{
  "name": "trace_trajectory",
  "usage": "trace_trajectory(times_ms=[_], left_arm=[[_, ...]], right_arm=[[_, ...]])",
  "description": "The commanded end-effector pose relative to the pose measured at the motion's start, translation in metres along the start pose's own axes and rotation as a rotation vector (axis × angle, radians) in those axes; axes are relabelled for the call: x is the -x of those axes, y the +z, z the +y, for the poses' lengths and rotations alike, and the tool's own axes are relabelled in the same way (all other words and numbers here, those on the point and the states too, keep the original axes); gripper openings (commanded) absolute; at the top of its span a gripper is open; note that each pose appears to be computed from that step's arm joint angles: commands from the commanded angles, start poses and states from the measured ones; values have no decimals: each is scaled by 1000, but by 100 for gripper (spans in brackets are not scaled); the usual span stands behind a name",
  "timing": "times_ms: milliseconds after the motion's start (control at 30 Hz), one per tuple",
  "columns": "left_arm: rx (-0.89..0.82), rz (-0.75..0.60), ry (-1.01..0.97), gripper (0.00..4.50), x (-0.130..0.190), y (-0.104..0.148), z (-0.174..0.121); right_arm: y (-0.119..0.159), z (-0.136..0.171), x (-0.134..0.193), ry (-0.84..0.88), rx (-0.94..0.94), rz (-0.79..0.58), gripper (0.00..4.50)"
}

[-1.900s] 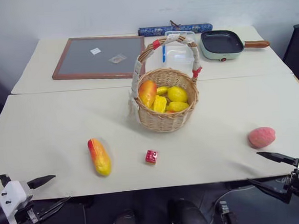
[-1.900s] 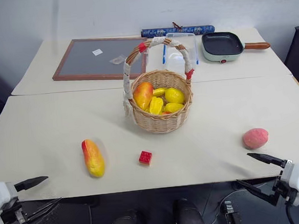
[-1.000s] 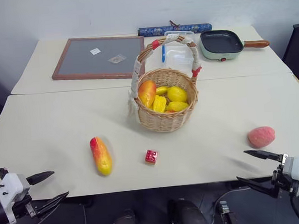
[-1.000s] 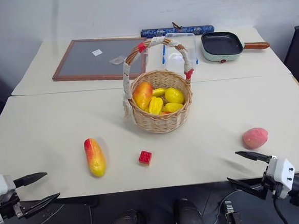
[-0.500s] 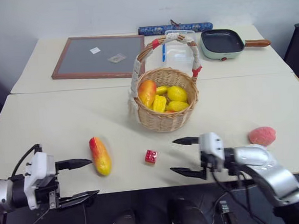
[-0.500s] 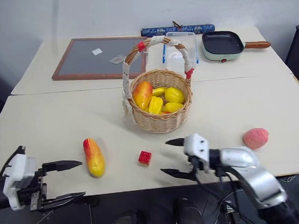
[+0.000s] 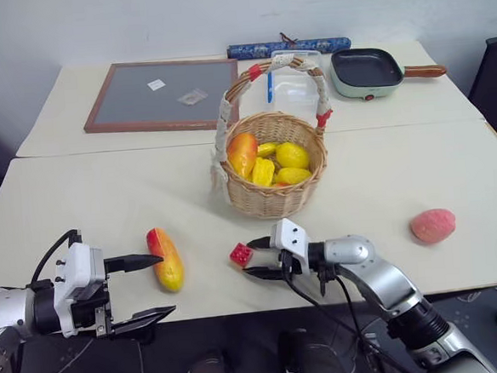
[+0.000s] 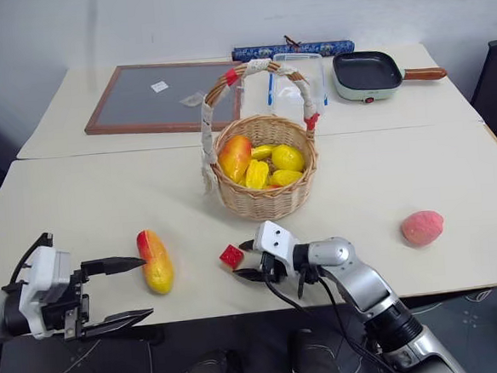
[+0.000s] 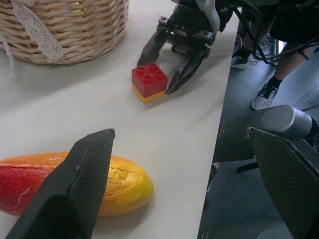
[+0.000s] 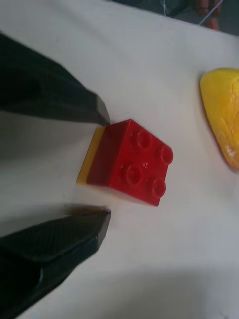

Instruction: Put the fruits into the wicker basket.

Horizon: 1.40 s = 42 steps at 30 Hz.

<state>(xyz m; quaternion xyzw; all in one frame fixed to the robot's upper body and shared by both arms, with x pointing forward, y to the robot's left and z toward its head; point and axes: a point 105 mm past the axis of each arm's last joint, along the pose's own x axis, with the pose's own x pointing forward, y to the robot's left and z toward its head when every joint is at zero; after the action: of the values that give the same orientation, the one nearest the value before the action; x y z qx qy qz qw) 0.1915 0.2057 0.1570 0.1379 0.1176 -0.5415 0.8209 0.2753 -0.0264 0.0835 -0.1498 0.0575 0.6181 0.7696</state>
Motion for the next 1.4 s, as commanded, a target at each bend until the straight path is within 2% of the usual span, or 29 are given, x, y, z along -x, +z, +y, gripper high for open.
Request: trace_trajectory(times_ms=[33, 367, 433, 500, 533, 667, 800, 900, 1000, 1067, 1167, 1200, 1300, 1400], left_arm=[[-18, -10, 3, 450, -3, 1, -1], [-7, -6, 4, 450, -2, -2, 0], [-6, -8, 1, 450, -2, -1, 0], [-5, -20, -8, 450, -4, 2, 0], [-6, -29, -13, 450, -5, 4, -1], [-22, -107, -57, 450, -19, 20, 1], [-17, -202, -12, 450, -25, 36, 6], [-4, -216, -18, 450, -30, 35, 3], [-9, -239, -53, 450, -45, 33, 3], [-26, -252, -76, 450, -50, 36, 6], [-61, -259, -83, 450, -51, 40, 15], [-74, -257, -79, 450, -51, 41, 19], [-108, -251, -73, 450, -51, 46, 25], [-135, -227, -62, 450, -45, 48, 29]], right_arm=[[10, 4, -6, 43, 37, -51, 253], [13, 5, -22, 51, 27, -101, 253], [15, 6, -20, 53, 20, -127, 217], [17, 7, -11, 53, 13, -159, 160], [19, 7, -6, 52, 13, -175, 150], [40, 11, 56, 16, -23, -286, 151], [56, -18, 138, -275, -59, -287, 151], [58, -33, 181, -430, -84, -250, 151], [49, -94, 285, -872, -51, -195, 151], [35, -120, 328, -1059, -55, -153, 151], [-10, -141, 359, -1185, -69, 91, 151], [-19, -147, 370, -1241, -89, 133, 151], [-30, -158, 391, -1389, -139, 157, 151], [-51, -161, 390, -1435, -224, 209, 151]])
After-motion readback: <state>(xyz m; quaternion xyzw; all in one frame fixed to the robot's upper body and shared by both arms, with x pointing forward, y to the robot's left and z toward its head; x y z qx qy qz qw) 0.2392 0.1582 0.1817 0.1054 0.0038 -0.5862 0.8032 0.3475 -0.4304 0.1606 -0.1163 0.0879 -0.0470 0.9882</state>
